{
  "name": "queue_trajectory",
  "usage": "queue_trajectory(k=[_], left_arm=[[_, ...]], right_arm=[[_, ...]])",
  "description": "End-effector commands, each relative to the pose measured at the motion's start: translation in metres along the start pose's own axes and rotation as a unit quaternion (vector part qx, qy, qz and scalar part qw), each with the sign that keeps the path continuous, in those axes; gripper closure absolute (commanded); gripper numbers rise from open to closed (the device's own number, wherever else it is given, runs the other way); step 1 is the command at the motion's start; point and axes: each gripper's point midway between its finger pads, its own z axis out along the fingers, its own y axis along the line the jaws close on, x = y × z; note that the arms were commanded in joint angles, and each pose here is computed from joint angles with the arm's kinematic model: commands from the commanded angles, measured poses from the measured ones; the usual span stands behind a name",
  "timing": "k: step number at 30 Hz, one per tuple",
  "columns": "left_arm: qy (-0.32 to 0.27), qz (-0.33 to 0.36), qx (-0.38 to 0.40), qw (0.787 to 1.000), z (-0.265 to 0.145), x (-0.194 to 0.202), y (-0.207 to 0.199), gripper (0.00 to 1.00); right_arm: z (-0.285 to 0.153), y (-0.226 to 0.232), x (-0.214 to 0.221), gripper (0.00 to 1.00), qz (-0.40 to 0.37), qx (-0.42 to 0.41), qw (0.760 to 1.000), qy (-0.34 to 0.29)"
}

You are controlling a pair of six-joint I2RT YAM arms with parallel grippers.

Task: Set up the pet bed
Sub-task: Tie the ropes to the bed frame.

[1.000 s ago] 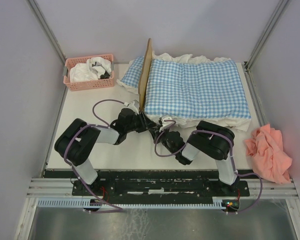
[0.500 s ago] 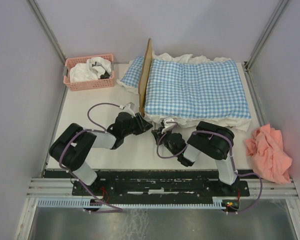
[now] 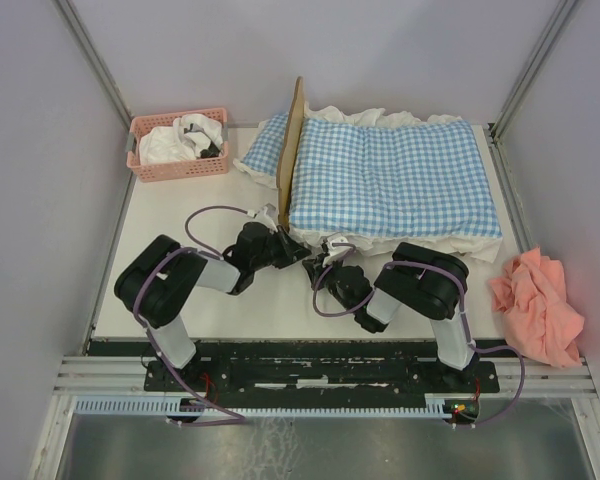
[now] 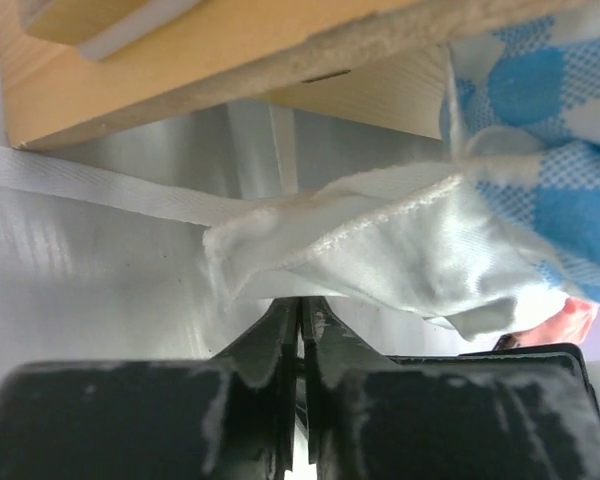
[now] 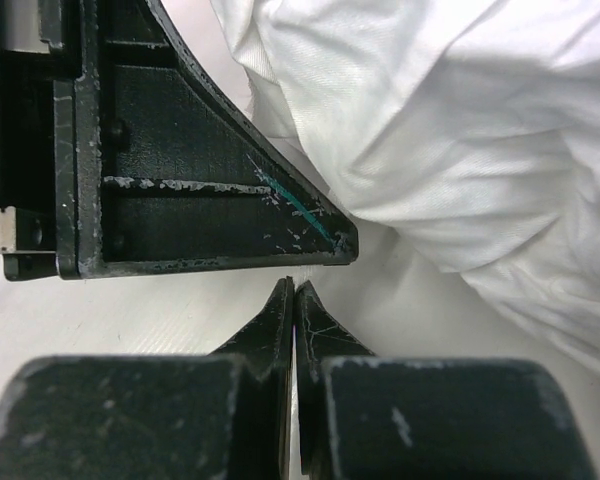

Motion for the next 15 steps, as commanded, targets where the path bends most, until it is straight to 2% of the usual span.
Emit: queue_trajectory(k=[1, 6, 8, 15], left_arm=[[-0.023, 0.005, 0.035, 0.999, -0.001, -0.012, -0.021, 0.97], [-0.022, 0.017, 0.032, 0.999, -0.008, -0.004, -0.015, 0.97], [-0.024, 0.021, 0.031, 0.999, -0.011, -0.002, -0.014, 0.97], [-0.029, 0.034, 0.04, 0.998, -0.02, 0.0, -0.019, 0.97]], right_arm=[[0.001, 0.011, -0.017, 0.96, 0.016, -0.012, 1.0, -0.019], [-0.023, 0.005, -0.027, 0.69, -0.008, -0.006, 1.0, 0.003], [-0.035, 0.001, -0.031, 0.61, -0.03, 0.002, 0.999, 0.03], [-0.075, 0.004, -0.067, 0.49, -0.157, -0.009, 0.975, 0.158]])
